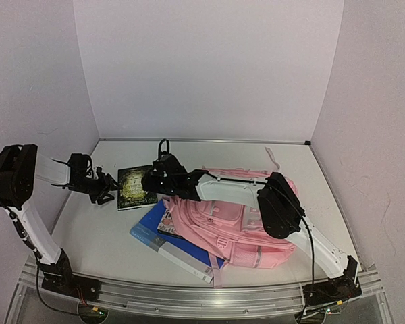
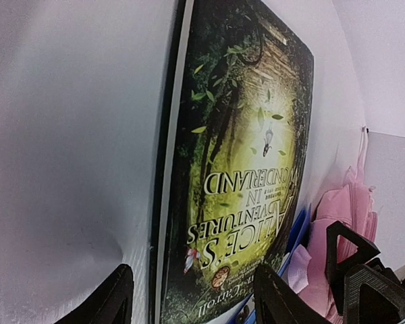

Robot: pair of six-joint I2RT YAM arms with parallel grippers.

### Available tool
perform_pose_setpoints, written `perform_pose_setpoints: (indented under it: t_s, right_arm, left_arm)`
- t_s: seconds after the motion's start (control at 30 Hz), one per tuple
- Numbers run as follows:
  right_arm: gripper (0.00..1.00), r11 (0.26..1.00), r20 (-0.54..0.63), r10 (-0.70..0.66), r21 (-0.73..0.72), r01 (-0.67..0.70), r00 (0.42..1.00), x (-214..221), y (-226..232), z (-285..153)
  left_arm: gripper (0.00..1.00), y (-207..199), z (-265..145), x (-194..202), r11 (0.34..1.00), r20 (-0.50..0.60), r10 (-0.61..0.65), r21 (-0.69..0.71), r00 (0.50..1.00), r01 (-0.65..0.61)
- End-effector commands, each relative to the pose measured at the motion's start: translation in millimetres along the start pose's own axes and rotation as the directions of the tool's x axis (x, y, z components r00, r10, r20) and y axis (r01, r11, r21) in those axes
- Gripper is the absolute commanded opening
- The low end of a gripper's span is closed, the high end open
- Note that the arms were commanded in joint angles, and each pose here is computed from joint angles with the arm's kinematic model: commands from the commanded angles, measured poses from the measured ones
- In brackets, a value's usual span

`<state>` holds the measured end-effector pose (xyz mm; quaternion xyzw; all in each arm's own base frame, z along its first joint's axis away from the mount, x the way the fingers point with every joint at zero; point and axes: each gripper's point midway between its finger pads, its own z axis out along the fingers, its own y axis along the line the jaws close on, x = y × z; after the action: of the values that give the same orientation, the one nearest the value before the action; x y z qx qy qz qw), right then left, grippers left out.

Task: Pack the student bag
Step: Pick up the book from the center of the board.

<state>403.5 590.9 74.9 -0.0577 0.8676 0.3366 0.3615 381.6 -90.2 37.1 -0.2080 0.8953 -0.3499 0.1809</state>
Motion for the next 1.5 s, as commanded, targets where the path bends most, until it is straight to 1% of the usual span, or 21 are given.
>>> perform_pose_setpoints:
  t_s: [0.0,0.13,0.37,0.47,0.57,0.7,0.77,0.93,1.07,1.2,1.33,1.47]
  right_arm:
    - [0.70,0.990,-0.126,0.023,0.144,-0.005,0.992,56,-55,25]
    - [0.69,0.991,-0.153,0.042,0.131,-0.022,0.987,64,-55,32]
    - [0.69,0.983,-0.175,0.058,0.182,-0.025,0.983,79,-74,38]
    - [0.69,0.987,-0.225,0.073,0.156,-0.038,0.971,94,-76,44]
    - [0.69,0.991,-0.270,0.089,0.117,-0.059,0.959,103,-71,47]
    - [0.68,0.995,-0.286,0.089,0.070,-0.072,0.954,101,-59,45]
    - [0.68,0.996,-0.306,0.093,0.025,-0.090,0.947,103,-51,45]
    - [0.68,0.987,-0.351,0.109,-0.070,-0.142,0.930,109,-33,44]
    - [0.67,0.984,-0.360,0.114,-0.088,-0.156,0.926,109,-30,42]
    - [0.66,0.983,-0.356,0.117,-0.093,-0.160,0.927,107,-28,40]
    - [0.66,0.983,-0.352,0.118,-0.092,-0.160,0.929,104,-28,37]
    - [0.65,0.982,-0.354,0.120,-0.094,-0.163,0.927,105,-28,36]
  left_arm:
    - [0.61,-13,10,-13,0.997,-0.013,0.038,0.069,0.999,-0.037]
    - [0.58,-12,17,-12,0.996,-0.037,0.032,0.082,0.999,-0.029]
    - [0.55,-15,27,-8,0.995,-0.063,0.041,0.089,0.997,-0.035]
    - [0.54,-22,35,0,0.994,-0.086,0.052,0.103,0.995,-0.043]
    - [0.53,-34,37,0,0.988,-0.078,0.072,0.139,0.994,-0.061]
    - [0.50,-49,37,3,0.982,-0.080,0.089,0.175,0.993,-0.074]
    - [0.47,-60,34,5,0.974,-0.078,0.101,0.209,0.992,-0.083]
    - [0.44,-92,16,6,0.949,-0.039,0.128,0.297,0.991,-0.111]
    - [0.42,-118,-2,8,0.918,-0.002,0.150,0.371,0.989,-0.139]
    - [0.42,-135,-15,9,0.900,0.031,0.172,0.401,0.985,-0.170]
    - [0.42,-135,-19,6,0.909,0.061,0.176,0.374,0.983,-0.186]
    - [0.41,-120,-5,11,0.925,0.019,0.150,0.351,0.988,-0.147]
